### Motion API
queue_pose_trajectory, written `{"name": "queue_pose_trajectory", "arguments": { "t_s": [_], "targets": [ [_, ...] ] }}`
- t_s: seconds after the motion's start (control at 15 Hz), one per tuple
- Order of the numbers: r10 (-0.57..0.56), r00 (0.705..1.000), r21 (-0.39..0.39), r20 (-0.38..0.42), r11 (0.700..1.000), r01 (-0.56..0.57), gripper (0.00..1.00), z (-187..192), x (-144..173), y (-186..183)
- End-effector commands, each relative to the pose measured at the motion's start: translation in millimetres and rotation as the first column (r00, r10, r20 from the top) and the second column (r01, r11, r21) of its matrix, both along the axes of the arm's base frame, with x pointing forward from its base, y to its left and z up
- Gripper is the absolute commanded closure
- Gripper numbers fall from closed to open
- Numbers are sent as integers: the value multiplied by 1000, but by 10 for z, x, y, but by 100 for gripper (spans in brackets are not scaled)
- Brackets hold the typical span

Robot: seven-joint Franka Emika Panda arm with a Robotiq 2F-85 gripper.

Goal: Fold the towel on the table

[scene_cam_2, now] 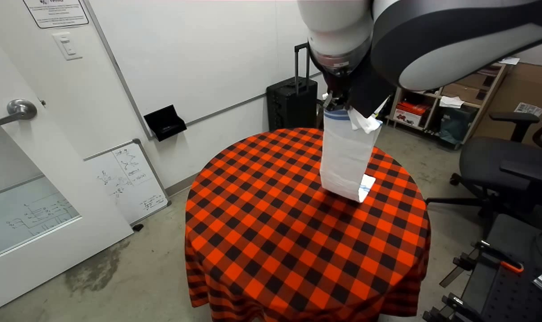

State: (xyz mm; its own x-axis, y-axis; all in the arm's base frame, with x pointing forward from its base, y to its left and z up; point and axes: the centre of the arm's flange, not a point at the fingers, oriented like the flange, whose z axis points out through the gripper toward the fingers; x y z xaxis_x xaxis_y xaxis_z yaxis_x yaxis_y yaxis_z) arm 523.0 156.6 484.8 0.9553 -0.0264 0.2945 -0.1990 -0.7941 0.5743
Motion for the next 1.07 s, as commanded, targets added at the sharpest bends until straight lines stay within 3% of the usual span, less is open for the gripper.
{"name": "queue_pose_trajectory", "arguments": {
  "t_s": [0.0,0.73,1.0],
  "targets": [
    [30,999,-17,26,999,-29,99,93,-130,210],
    [253,967,-25,40,967,-252,99,157,-573,1390],
    [237,971,-29,35,971,-236,99,66,-539,1320]
  ]
}}
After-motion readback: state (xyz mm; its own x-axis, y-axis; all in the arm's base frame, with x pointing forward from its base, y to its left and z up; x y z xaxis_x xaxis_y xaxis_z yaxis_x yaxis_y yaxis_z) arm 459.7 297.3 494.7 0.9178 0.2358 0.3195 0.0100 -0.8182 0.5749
